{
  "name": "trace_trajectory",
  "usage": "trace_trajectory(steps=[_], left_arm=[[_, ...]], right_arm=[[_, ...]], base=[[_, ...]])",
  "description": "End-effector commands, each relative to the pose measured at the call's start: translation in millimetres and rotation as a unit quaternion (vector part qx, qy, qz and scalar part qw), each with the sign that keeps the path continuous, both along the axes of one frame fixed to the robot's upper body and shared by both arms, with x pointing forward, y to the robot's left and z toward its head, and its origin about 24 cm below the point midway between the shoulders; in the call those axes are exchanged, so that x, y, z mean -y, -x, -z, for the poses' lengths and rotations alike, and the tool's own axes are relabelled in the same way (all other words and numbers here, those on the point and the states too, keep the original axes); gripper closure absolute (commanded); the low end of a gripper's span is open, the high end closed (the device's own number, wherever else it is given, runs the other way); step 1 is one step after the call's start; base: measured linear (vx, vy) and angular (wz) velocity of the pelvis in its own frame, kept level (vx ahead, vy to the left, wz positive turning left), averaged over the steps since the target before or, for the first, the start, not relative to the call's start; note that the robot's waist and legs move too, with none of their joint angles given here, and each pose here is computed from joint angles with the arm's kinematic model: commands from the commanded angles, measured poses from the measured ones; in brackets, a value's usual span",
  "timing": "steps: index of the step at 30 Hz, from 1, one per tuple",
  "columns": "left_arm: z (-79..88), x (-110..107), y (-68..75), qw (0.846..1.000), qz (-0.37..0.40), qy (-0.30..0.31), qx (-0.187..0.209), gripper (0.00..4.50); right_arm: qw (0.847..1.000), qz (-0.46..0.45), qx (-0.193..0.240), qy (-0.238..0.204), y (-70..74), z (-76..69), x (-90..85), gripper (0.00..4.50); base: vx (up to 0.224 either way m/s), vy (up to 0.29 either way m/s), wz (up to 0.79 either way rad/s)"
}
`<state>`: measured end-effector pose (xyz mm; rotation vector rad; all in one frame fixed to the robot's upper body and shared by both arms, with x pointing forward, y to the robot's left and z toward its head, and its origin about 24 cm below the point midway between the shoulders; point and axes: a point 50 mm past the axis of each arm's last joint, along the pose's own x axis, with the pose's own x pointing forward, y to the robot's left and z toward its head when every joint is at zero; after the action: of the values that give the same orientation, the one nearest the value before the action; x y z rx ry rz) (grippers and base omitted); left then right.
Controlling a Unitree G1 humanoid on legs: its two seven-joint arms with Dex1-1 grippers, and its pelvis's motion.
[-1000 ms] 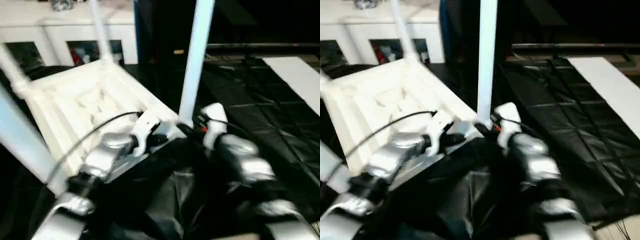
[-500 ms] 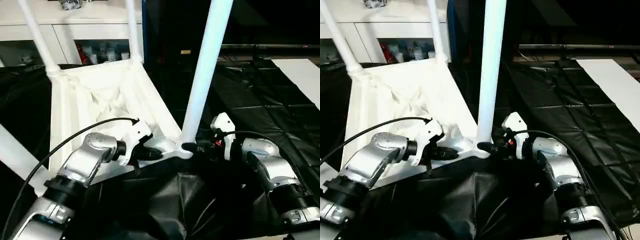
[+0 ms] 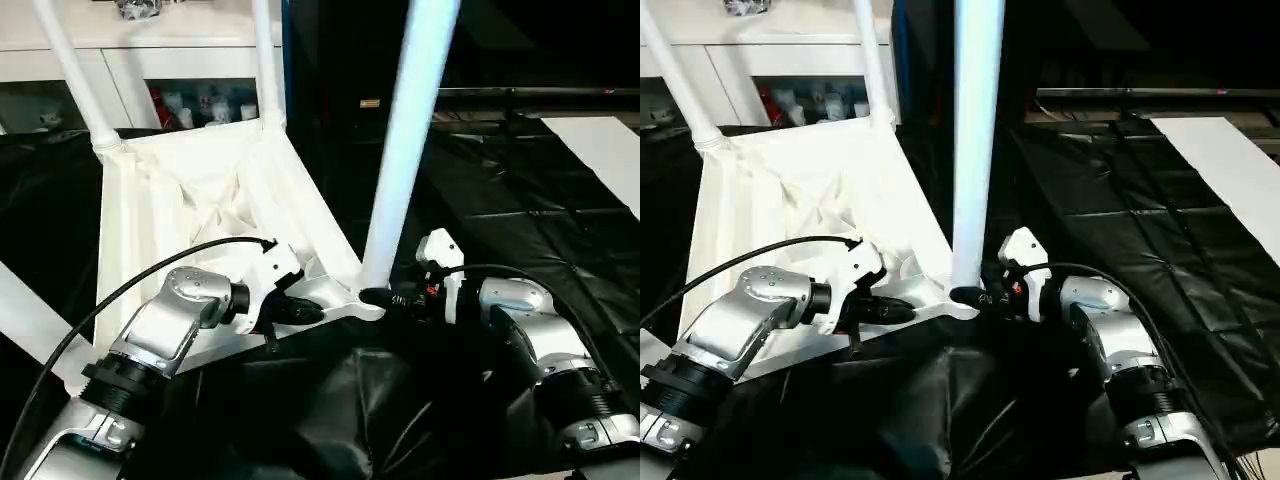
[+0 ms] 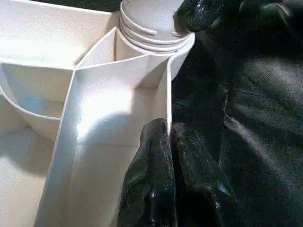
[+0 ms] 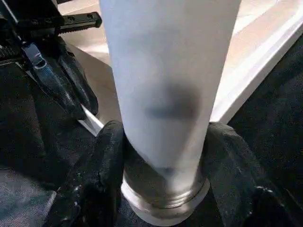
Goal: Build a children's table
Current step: Rotate leg to tighten
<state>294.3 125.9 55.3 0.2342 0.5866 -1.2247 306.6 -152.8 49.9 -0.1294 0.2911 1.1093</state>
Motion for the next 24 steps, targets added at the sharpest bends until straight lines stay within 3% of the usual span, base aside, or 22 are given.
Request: trace_trajectory(steps=[1, 4, 6, 9, 14, 18, 21, 22, 23, 24], left_arm=[[10.4, 10, 10.2, 0.999, 0.028, 0.003, -0.032, 4.50], [11.4, 12, 3.7, 1.000, -0.012, 0.001, -0.020, 4.50], [13.9, 15, -6.2, 0.997, -0.076, -0.007, -0.007, 4.50], [17.0, 22, -19.3, 0.987, -0.160, -0.010, 0.013, 4.50], [16.9, 37, -27.0, 0.981, -0.191, -0.002, 0.027, 4.50], [16.2, 39, -25.9, 0.985, -0.172, -0.006, 0.031, 4.50], [16.9, 38, -23.9, 0.987, -0.156, -0.013, 0.034, 4.50], [17.1, 37, -23.3, 0.988, -0.150, -0.014, 0.034, 4.50], [17.6, 37, -22.7, 0.988, -0.151, -0.009, 0.022, 4.50], [17.8, 37, -22.4, 0.988, -0.151, -0.006, 0.017, 4.23]], right_arm=[[0.999, 0.003, -0.030, 0.019, 5.3, 13.9, 0.0, 2.38], [0.998, 0.046, -0.028, 0.016, 0.9, 17.2, -0.6, 2.43], [0.994, 0.110, -0.027, 0.005, -5.0, 21.4, -2.6, 2.45], [0.973, 0.226, -0.045, -0.020, -12.1, 32.1, -11.9, 2.47], [0.941, 0.331, -0.061, -0.050, -17.4, 38.1, -29.8, 2.52], [0.955, 0.291, -0.035, -0.052, -16.9, 30.3, -44.8, 2.52], [0.959, 0.275, -0.027, -0.066, -16.2, 25.7, -43.7, 2.52], [0.958, 0.276, -0.023, -0.074, -16.4, 23.4, -41.0, 2.18], [0.955, 0.281, -0.022, -0.087, -16.9, 20.3, -38.2, 2.18], [0.954, 0.284, -0.022, -0.092, -17.2, 19.1, -37.1, 1.97]], base=[[0.000, 0.000, 0.00], [0.000, 0.000, 0.00], [0.000, 0.000, 0.00], [-0.017, 0.001, -0.01], [-0.014, 0.001, -0.01], [0.000, 0.000, 0.00], [0.000, 0.000, 0.00], [0.000, 0.000, 0.00], [0.000, 0.000, 0.00], [0.000, 0.000, 0.00]])
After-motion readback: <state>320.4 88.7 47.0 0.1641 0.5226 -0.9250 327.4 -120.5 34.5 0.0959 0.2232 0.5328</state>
